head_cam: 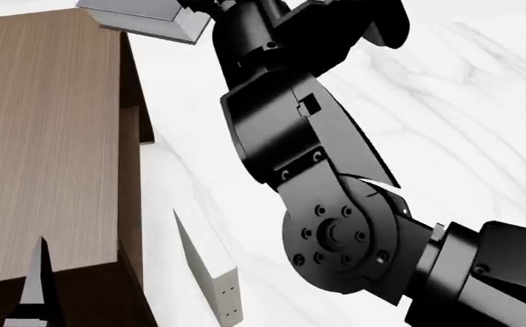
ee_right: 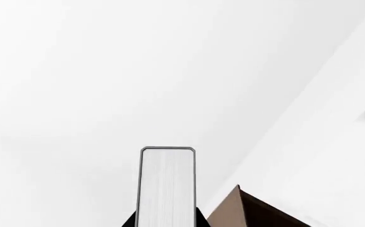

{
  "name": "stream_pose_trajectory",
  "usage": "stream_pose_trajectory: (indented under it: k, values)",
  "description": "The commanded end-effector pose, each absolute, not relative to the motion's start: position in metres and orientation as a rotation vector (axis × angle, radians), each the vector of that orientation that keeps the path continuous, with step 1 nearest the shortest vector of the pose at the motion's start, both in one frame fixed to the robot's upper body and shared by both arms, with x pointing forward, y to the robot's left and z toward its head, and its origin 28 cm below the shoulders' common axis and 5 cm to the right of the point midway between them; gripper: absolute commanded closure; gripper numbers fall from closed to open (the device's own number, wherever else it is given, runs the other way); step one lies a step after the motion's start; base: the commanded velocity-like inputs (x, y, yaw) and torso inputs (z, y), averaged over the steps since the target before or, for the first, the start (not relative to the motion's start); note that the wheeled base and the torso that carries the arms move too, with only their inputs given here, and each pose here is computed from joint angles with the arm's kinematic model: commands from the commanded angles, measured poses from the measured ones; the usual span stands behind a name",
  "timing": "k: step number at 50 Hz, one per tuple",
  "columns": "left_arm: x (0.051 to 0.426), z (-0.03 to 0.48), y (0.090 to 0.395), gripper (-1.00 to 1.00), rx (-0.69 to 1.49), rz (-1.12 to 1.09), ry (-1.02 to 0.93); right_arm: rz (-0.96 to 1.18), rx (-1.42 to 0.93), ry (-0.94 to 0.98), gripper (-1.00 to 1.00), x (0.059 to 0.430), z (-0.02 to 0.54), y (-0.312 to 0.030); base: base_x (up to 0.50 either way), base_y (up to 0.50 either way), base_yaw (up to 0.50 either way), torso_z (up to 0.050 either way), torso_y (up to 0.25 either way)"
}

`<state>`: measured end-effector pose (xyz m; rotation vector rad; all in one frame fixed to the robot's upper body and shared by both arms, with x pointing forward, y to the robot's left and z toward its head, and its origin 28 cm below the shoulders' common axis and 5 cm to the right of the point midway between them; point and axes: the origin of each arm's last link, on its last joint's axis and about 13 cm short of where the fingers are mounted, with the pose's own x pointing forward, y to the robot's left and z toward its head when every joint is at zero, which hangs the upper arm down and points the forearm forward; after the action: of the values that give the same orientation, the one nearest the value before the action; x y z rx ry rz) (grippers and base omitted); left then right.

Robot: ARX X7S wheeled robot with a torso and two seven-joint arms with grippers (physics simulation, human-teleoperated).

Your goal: Pick up the book in the middle and place it on the cabinet shelf.

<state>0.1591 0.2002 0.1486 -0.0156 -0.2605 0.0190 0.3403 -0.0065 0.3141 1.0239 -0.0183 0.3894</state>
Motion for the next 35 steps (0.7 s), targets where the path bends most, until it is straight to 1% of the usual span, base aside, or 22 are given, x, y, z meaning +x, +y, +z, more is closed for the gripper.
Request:
stream_pose_trajectory:
  k: [1, 15, 20, 29, 35]
  values:
    - [0.16, 0.15, 0.202, -1.0, -0.021, 0.021, -0.277, 0.628, 0.951, -0.028, 1.0, 0.321, 0.349, 0.016, 0.0, 0.0, 0.0, 0.0, 0.0]
    - [0.16, 0.149, 0.2, -1.0, -0.021, 0.015, -0.274, 0.692, 0.878, 0.03, 1.0, 0.31, 0.36, 0.038, 0.0, 0.0, 0.0, 0.0, 0.001]
    - [0.16, 0.15, 0.201, -1.0, -0.022, 0.017, -0.276, 0.694, 0.852, 0.053, 1.0, 0.308, 0.361, 0.045, 0.0, 0.0, 0.0, 0.0, 0.002]
    - [0.159, 0.15, 0.202, -1.0, -0.022, 0.024, -0.275, 0.655, 0.708, 0.137, 1.0, 0.315, 0.352, 0.057, 0.0, 0.0, 0.0, 0.002, 0.001]
    - [0.16, 0.149, 0.202, -1.0, -0.025, 0.02, -0.274, 0.666, 0.699, 0.162, 1.0, 0.312, 0.349, 0.066, 0.0, 0.0, 0.0, 0.0, 0.002]
